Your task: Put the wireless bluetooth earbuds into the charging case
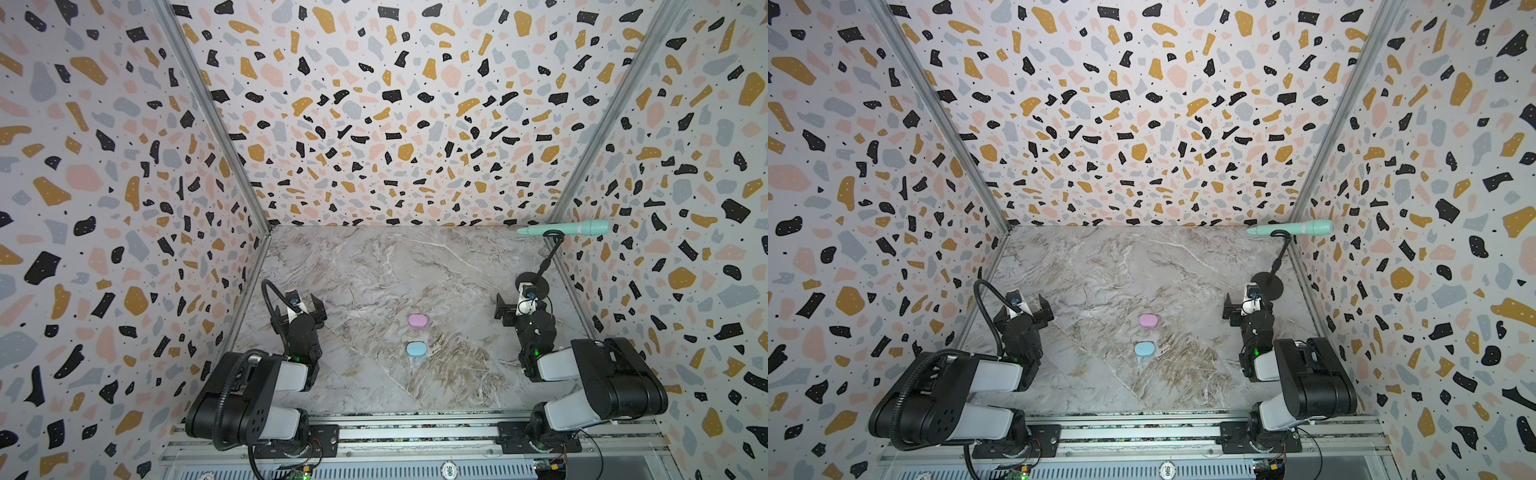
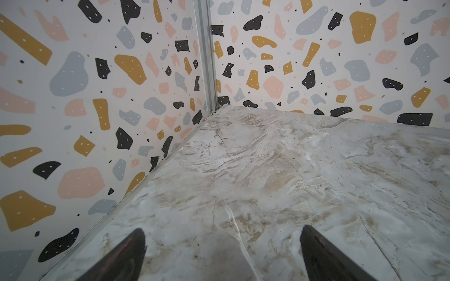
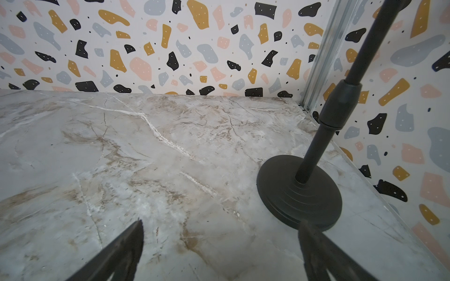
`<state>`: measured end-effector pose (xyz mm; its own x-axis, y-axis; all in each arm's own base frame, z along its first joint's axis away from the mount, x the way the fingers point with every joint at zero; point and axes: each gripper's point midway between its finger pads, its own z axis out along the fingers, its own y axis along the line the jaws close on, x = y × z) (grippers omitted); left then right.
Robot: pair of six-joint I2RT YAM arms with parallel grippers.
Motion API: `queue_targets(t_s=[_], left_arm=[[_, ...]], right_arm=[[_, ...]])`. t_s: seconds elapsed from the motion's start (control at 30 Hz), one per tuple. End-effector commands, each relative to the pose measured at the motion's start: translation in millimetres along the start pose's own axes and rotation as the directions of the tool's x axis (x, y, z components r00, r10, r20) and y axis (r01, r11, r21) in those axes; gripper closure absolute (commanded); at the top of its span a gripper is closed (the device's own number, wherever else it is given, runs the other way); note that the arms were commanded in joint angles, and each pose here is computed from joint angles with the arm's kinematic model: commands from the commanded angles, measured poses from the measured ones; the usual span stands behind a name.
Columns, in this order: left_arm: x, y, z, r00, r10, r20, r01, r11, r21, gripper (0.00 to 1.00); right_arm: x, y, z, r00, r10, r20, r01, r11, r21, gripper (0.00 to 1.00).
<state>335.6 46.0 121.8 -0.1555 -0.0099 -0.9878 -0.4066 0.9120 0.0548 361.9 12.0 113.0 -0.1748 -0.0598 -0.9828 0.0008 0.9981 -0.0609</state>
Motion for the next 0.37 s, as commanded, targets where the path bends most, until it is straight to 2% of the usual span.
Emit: queue_targets(t_s=[0.0, 0.33], left_arm=[[-14.7, 0.9, -2.2, 0.997, -0.048, 0.056, 0.048, 0.999, 0.01, 0.0], [-14.5, 1.1, -2.5, 0.997, -0.047, 0.056, 0.047, 0.999, 0.01, 0.0]], right_arm=[[-10.7, 0.2, 4.4, 1.0, -0.007, 0.027, 0.007, 1.0, 0.005, 0.01], [-10.9, 0.6, 4.2, 1.0, -0.007, 0.028, 0.007, 1.0, 0.003, 0.01]])
